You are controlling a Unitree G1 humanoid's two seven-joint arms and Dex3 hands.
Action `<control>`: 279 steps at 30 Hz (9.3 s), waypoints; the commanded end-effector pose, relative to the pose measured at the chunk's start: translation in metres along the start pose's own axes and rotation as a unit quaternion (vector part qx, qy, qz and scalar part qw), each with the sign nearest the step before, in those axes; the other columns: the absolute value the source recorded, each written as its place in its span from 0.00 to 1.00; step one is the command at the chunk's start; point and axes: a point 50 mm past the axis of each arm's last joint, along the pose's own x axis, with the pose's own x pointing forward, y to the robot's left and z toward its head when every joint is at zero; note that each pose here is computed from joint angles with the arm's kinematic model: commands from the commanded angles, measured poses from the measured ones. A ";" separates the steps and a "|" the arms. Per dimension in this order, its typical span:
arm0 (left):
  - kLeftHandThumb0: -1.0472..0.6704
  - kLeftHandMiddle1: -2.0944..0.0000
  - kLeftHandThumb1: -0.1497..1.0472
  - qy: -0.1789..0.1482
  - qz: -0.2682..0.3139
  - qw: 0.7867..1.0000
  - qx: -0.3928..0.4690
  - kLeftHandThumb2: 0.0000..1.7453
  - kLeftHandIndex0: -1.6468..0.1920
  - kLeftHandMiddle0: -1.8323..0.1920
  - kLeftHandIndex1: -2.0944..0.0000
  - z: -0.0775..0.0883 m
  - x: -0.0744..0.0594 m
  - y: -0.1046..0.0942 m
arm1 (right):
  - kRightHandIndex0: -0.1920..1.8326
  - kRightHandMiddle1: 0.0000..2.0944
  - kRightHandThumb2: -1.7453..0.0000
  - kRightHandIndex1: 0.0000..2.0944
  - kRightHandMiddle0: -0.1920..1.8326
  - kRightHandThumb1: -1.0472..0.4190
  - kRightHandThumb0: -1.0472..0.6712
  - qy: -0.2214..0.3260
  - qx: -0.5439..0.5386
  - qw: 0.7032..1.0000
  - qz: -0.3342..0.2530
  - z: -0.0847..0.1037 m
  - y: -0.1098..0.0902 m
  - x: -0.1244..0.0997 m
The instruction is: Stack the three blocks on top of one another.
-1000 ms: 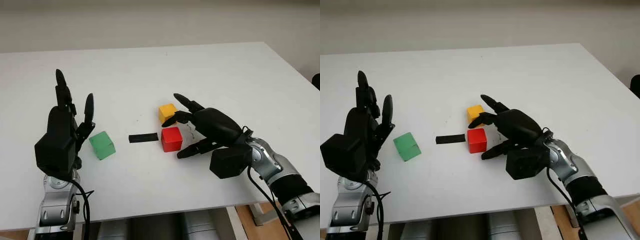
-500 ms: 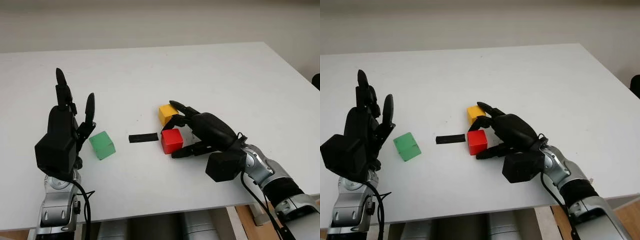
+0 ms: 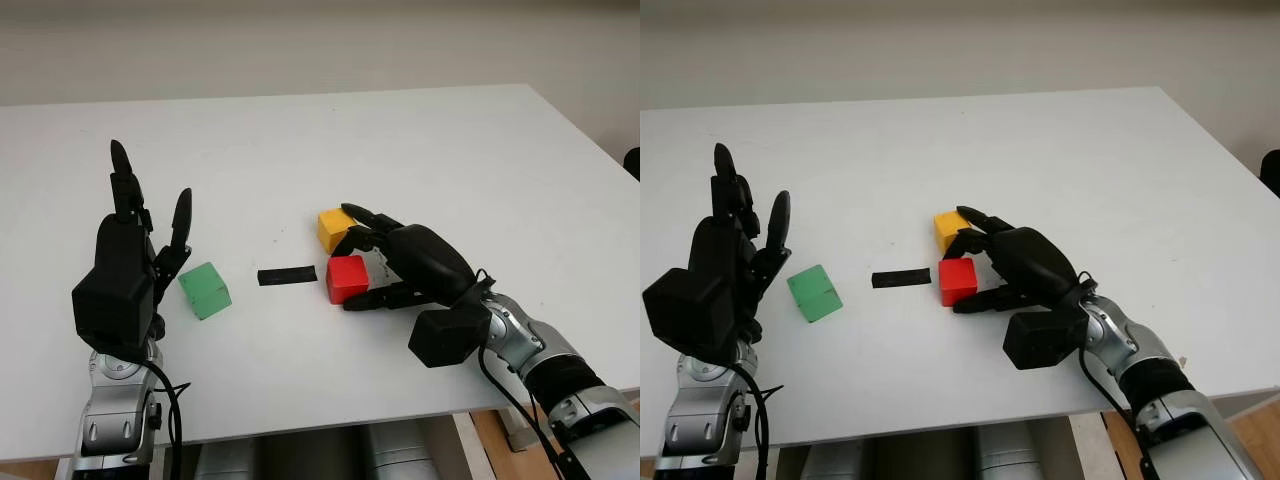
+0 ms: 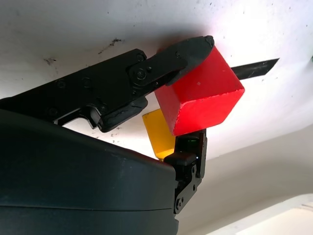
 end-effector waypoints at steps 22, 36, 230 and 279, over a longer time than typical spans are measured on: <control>0.26 0.97 1.00 -0.001 0.006 1.000 0.010 0.20 1.00 0.97 1.00 0.003 -0.001 -0.005 | 0.15 0.65 0.97 0.02 0.34 0.08 0.32 -0.072 0.132 0.988 -0.046 0.028 -0.060 0.044; 0.23 0.98 1.00 -0.007 0.006 1.000 -0.001 0.24 1.00 0.99 1.00 0.005 0.000 -0.006 | 0.16 0.67 0.97 0.03 0.34 0.09 0.31 -0.063 0.134 0.988 0.049 0.042 -0.049 0.079; 0.26 0.97 1.00 -0.018 0.028 0.999 0.004 0.21 0.94 0.92 0.97 0.001 -0.009 -0.003 | 0.20 0.09 0.97 0.05 0.40 0.11 0.26 0.216 0.051 0.973 0.064 -0.019 -0.016 0.069; 0.27 0.97 1.00 -0.014 0.028 0.999 0.009 0.20 0.95 0.92 0.97 0.000 -0.010 -0.005 | 0.24 0.72 0.97 0.02 0.27 0.05 0.33 0.184 0.195 0.963 -0.003 -0.015 -0.005 0.061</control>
